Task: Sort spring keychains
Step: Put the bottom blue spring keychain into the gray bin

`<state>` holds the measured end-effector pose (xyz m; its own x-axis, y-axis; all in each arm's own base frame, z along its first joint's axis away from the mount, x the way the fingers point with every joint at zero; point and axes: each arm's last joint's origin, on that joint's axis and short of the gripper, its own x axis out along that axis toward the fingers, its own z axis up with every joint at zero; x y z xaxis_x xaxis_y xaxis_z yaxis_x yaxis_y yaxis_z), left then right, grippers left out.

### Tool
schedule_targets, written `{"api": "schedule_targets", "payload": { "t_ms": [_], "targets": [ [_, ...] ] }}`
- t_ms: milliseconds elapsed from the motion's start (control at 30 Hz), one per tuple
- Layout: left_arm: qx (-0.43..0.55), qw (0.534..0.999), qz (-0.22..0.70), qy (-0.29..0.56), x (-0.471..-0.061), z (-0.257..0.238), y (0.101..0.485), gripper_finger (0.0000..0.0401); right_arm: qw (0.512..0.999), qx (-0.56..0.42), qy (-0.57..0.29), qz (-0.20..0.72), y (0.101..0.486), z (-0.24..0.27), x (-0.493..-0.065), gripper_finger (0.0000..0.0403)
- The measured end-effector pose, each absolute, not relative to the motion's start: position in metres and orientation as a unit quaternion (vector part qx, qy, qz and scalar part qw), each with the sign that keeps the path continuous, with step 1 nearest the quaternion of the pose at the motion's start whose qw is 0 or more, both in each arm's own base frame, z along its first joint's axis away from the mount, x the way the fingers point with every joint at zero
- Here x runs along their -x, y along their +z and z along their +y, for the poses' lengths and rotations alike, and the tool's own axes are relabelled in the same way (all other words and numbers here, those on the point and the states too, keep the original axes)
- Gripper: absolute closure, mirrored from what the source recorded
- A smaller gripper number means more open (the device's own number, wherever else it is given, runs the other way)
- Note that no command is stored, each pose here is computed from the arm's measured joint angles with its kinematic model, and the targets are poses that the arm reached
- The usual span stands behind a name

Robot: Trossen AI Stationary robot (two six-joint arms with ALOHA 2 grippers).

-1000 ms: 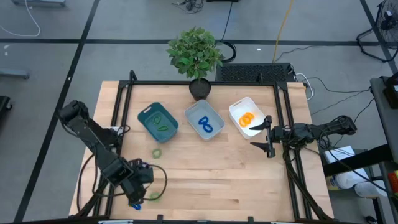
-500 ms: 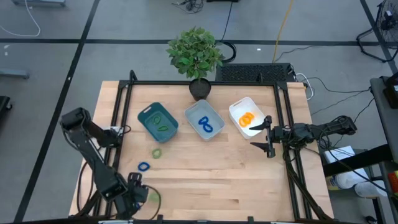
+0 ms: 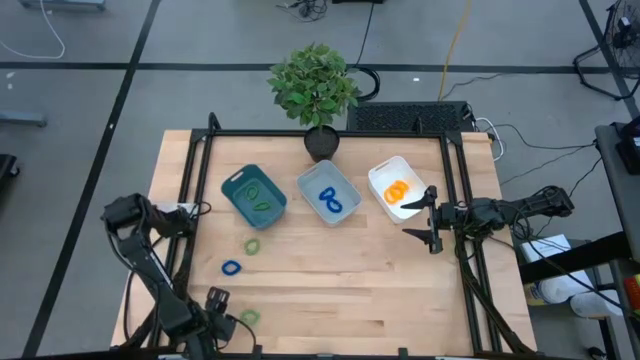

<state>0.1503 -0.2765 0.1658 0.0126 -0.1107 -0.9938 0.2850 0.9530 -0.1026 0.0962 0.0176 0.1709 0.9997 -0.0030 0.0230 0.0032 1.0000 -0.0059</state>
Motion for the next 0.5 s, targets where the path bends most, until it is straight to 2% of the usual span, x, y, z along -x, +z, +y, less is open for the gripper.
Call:
{"api": "schedule_targets", "payload": {
  "t_ms": [400, 500],
  "targets": [
    [-0.068, 0.698, 0.698, -0.146, -0.154, -0.285, 0.144, 0.0121, 1.0, 0.003, -0.001, -0.011, 0.171, 0.018, -0.096, 0.0105],
    [-0.063, 0.701, 0.697, -0.137, -0.155, -0.286, 0.142, 0.0132, 1.0, 0.003, -0.002, -0.011, 0.171, 0.018, -0.096, 0.0105]
  ]
}}
